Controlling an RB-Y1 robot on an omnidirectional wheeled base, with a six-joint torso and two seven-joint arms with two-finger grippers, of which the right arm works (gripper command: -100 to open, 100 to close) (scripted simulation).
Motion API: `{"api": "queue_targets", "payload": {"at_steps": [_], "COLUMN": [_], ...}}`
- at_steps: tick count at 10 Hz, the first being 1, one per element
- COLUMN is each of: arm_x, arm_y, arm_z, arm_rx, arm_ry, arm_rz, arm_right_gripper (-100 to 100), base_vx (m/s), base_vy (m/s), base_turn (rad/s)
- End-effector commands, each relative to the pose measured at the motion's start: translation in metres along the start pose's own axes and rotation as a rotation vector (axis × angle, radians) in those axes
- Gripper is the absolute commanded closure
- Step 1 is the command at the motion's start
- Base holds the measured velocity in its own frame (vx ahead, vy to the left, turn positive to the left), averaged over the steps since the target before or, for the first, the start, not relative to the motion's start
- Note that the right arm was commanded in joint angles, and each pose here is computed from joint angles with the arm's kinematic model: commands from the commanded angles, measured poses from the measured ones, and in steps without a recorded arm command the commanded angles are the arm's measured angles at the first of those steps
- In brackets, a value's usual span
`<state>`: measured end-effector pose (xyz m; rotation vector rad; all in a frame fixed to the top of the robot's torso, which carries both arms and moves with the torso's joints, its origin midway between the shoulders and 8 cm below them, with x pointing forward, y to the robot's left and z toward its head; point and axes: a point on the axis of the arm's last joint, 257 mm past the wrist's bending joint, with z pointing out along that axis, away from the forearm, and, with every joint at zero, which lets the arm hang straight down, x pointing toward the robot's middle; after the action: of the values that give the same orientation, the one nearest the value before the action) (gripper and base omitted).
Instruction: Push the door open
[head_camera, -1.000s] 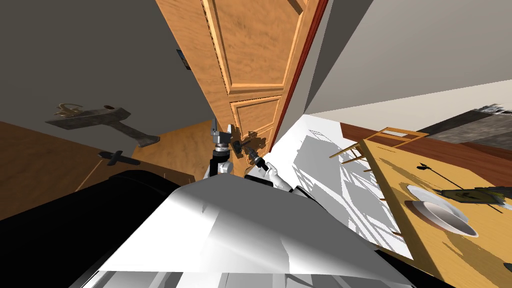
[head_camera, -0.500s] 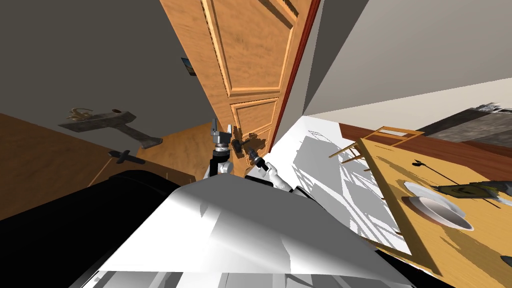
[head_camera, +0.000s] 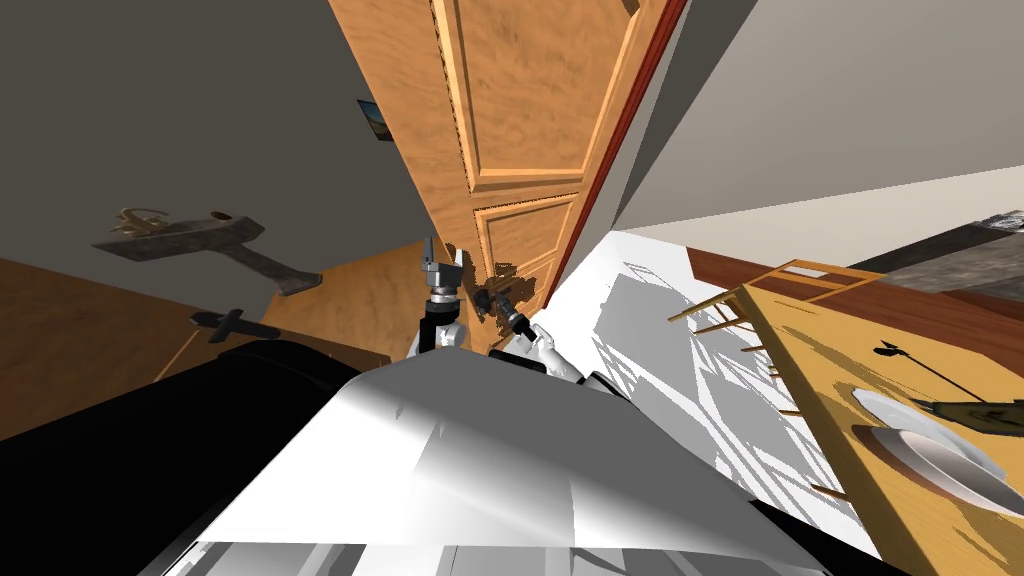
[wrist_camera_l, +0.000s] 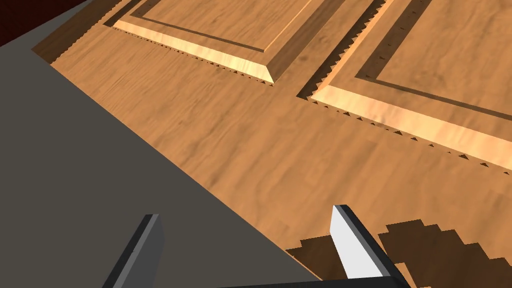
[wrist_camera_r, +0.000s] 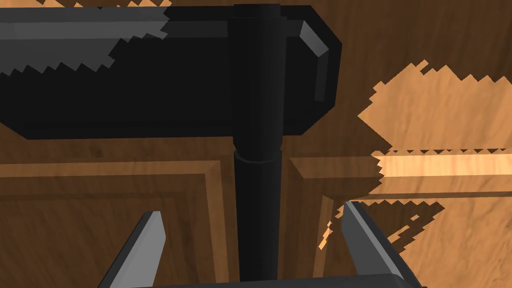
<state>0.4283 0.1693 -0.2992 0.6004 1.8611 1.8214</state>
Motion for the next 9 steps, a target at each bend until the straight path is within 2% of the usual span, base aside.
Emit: {"api": "queue_targets", "payload": {"at_steps": [1,2,3,8,9], "arm_x": [0.004,0.003,0.003,0.003,-0.009], "arm_y": [0.005,0.001,0.001,0.001,-0.005], "arm_z": [0.0046,0.0028,0.0028,0.0028,-0.0045], "arm_rx": [-0.010,-0.005,-0.005,-0.005,0.010], "arm_ry": [0.001,0.000,0.000,0.000,-0.010], "arm_rz": [0.007,0.004,0.004,0.004,-0.006], "arm_right_gripper": [-100,-100,100,100,-100], "base_vx": [0.113,0.040,-0.008,-0.007,-0.110], "base_vy": [0.148,0.055,-0.009,-0.011,-0.068], "base_turn": [0.014,-0.006,0.002,0.001,-0.069]}}
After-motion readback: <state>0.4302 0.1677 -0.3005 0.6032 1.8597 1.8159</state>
